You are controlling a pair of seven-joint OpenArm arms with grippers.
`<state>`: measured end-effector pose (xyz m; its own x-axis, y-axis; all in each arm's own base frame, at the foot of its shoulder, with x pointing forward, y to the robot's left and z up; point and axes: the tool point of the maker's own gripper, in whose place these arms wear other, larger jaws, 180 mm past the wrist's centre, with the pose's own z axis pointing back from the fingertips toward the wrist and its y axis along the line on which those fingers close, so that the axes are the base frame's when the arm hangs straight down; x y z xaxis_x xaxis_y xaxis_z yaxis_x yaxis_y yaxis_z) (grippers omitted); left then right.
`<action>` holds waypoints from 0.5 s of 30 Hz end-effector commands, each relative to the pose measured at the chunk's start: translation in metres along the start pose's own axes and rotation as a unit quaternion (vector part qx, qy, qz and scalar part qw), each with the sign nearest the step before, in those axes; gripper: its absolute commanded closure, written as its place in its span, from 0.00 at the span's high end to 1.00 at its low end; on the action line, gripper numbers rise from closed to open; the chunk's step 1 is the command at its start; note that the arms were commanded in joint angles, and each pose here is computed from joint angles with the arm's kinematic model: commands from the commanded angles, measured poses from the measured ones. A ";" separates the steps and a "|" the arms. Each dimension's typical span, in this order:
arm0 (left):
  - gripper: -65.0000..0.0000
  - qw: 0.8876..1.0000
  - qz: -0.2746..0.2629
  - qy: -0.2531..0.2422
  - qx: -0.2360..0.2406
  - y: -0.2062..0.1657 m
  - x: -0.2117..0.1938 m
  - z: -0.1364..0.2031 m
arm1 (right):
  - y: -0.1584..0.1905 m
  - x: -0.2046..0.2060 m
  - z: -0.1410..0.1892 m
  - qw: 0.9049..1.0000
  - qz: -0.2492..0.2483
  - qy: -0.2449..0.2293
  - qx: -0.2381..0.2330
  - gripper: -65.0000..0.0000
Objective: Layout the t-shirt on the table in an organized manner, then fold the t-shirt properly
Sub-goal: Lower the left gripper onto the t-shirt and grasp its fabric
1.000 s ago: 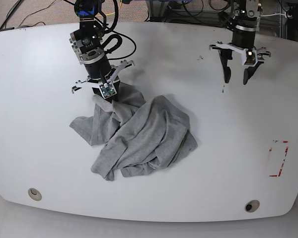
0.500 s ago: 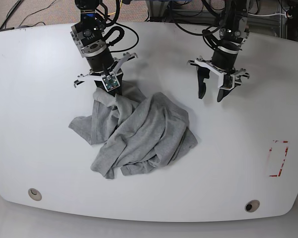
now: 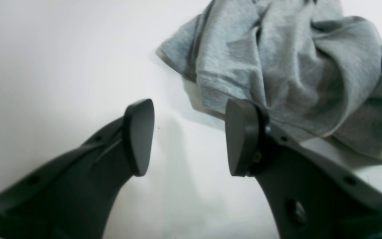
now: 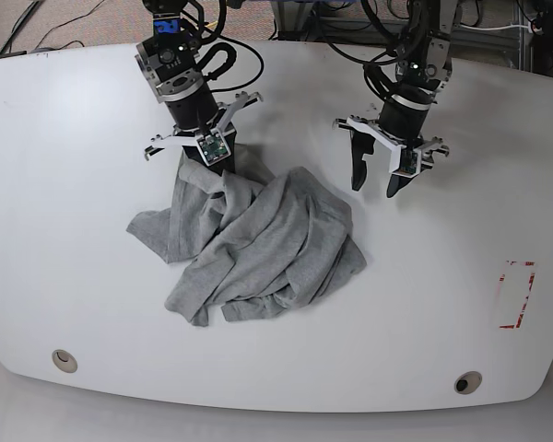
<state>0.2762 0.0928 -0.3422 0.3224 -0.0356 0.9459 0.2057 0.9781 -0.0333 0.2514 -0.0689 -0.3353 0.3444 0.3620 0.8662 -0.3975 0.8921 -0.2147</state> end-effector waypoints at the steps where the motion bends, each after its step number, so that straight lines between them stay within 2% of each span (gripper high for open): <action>1: 0.50 1.000 -0.003 -0.024 0.011 0.010 0.013 0.000 | -0.012 0.030 -0.002 0.999 0.004 -0.049 -0.016 0.00; 9: 0.52 0.997 0.003 -0.060 0.056 0.052 0.041 -0.020 | -0.019 0.041 -0.006 0.998 0.013 -0.061 -0.023 0.00; 13: 0.60 0.996 0.046 -0.042 0.066 0.071 0.042 -0.045 | -0.017 0.039 -0.006 0.998 0.012 -0.060 -0.020 0.00; 15: 0.60 0.996 0.060 -0.032 0.066 0.076 0.044 -0.058 | -0.017 0.039 -0.006 0.998 0.012 -0.060 -0.019 0.00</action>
<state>0.3386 0.1516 -0.3280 0.2794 0.0600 0.9583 0.0477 0.9960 -0.0762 0.2715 -0.0702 -0.3160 0.2833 0.3656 0.8866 -0.3812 0.8912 -0.2457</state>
